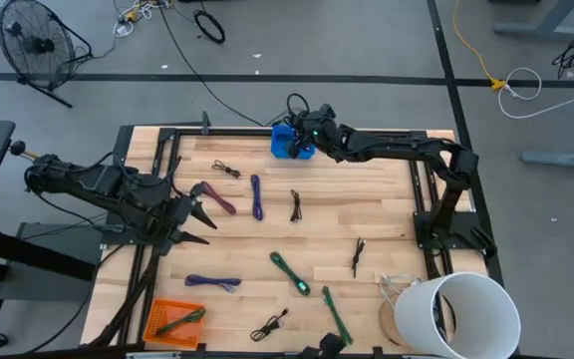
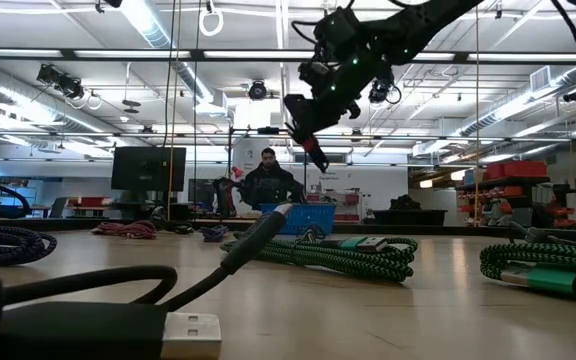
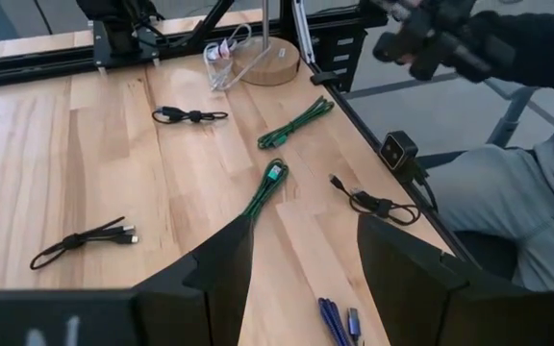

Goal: Pick & Place USB Port
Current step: Put the black charger cable into the blue bin

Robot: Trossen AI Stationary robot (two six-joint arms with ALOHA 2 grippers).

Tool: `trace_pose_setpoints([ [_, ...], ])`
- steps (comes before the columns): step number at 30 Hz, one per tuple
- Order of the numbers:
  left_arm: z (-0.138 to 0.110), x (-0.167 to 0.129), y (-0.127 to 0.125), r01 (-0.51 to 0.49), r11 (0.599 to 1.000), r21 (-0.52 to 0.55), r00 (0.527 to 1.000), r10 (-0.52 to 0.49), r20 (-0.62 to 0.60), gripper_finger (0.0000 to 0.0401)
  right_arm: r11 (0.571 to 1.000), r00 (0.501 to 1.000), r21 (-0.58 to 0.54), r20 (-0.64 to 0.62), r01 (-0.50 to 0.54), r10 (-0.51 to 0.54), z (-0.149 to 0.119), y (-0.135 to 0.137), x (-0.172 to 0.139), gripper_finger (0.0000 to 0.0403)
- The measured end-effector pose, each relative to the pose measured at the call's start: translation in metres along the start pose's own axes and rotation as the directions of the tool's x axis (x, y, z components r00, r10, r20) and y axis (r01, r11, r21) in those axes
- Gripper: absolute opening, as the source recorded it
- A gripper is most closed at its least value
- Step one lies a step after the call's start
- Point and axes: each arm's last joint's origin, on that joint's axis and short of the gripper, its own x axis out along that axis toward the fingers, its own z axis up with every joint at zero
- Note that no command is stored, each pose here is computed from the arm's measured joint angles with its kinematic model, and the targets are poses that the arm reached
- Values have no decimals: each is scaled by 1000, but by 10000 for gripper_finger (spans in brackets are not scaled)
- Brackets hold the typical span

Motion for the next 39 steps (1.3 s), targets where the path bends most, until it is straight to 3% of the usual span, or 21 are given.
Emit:
trace_pose_setpoints([
  [25, 2, 0, 0, -8, 998, 55, 1000, 7, 24, 193, 997, 990, 8, -119, -78, 78, -43, -7, 53, 12],
  [34, 2, 0, 0, -8, 998, 54, 1000, 7, 24, 193, 993, 980, 25, -164, -113, 116, -48, -7, 53, 138],
  [39, 2, 0, 0, -8, 998, 54, 1000, 6, 23, 193, 995, 986, 35, -136, -88, 92, -45, -8, 54, 176],
])
